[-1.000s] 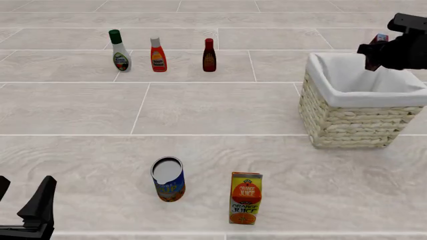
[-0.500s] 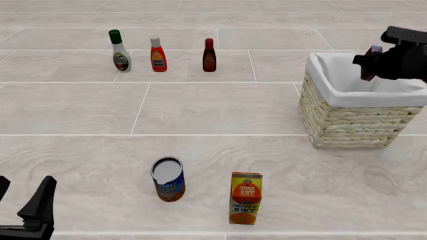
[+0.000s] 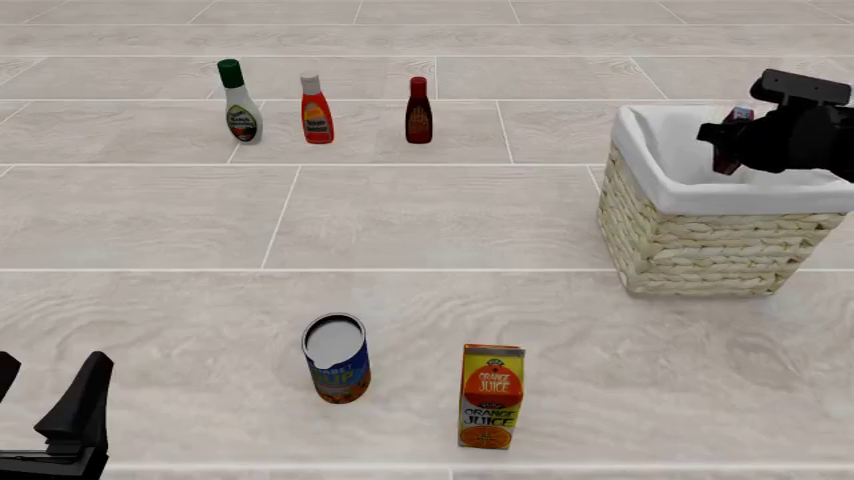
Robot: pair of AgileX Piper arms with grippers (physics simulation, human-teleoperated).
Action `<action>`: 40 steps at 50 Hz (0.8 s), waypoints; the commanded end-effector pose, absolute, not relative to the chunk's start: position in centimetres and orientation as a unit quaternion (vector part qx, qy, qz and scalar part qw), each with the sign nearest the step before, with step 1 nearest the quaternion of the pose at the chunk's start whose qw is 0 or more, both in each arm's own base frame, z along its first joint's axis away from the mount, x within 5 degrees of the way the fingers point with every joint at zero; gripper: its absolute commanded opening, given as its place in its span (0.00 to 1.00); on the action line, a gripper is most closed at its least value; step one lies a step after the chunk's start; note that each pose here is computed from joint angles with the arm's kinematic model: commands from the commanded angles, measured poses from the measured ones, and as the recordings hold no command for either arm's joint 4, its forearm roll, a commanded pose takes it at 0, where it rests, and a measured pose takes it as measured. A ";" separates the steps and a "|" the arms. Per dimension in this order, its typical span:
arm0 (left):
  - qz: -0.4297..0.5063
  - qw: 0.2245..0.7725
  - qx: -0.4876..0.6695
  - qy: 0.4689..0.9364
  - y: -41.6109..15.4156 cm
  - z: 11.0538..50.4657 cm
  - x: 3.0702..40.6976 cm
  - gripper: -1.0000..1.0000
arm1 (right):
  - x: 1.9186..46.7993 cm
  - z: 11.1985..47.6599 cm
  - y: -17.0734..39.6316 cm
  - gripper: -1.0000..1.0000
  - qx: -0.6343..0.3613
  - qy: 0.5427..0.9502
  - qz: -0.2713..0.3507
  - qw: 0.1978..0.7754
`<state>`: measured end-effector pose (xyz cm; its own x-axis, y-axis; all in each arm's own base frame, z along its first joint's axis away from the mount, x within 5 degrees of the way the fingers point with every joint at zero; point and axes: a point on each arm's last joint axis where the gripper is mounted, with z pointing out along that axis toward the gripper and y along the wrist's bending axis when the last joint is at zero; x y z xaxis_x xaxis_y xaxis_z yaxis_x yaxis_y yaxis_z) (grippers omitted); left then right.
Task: Pick the chocolate pudding and place it in the basket.
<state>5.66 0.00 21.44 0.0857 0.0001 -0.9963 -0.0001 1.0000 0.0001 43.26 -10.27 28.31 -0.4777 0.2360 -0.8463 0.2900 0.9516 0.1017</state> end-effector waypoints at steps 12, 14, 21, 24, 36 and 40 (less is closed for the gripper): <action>0.000 0.737 0.000 0.676 0.0 21.4 5.7 1.00 | 43.9 27.7 -10.0 0.00 0.164 0.863 -0.017 0.478; 0.000 0.737 0.000 0.676 0.0 21.4 5.7 1.00 | 44.0 27.7 -9.8 1.00 0.165 0.863 -0.014 0.477; 0.000 0.738 0.000 0.675 0.0 21.5 5.6 1.00 | 44.1 27.9 -9.5 1.00 0.164 0.863 -0.011 0.478; 0.001 0.738 0.000 0.675 0.0 21.5 5.6 1.00 | 44.0 28.1 -9.4 1.00 0.163 0.862 -0.011 0.480; 0.001 0.738 -0.001 0.674 0.0 21.5 5.6 1.00 | 44.0 28.2 -9.2 1.00 0.161 0.861 -0.010 0.482; 0.000 0.737 0.000 0.676 0.0 21.4 5.7 1.00 | 44.0 28.5 -9.0 1.00 0.160 0.860 -0.008 0.484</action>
